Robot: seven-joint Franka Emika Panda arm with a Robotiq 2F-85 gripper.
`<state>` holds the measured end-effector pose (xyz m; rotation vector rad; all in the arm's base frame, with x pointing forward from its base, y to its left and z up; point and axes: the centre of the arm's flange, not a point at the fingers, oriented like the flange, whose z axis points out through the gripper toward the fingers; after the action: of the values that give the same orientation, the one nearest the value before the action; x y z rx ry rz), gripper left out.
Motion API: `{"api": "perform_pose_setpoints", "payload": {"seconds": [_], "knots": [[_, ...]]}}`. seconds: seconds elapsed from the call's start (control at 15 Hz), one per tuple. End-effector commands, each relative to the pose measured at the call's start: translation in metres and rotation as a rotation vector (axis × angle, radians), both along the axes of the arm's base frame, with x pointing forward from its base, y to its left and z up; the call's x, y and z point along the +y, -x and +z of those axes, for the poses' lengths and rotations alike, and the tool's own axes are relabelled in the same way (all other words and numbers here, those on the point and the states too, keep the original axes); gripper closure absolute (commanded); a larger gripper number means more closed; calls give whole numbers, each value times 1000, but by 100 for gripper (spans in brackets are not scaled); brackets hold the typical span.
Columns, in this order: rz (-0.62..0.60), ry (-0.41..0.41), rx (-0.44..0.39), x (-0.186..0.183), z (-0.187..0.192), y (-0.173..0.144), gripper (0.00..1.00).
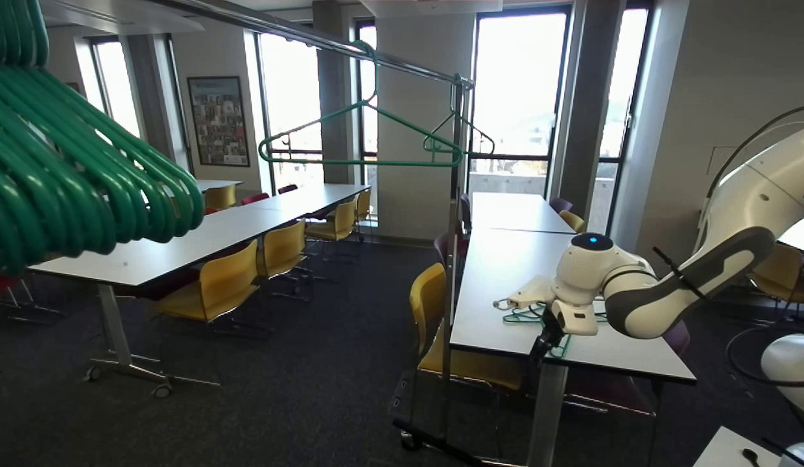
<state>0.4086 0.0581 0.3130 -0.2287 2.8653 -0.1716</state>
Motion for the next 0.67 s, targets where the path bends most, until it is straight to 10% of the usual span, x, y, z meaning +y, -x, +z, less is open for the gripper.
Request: {"api": "perform_pose_setpoints", "payload": {"seconds": [0.0, 0.6], "knots": [[-93, -167, -44, -33, 81, -24, 0], [-301, -246, -251, -93, 173, -56, 0]]}}
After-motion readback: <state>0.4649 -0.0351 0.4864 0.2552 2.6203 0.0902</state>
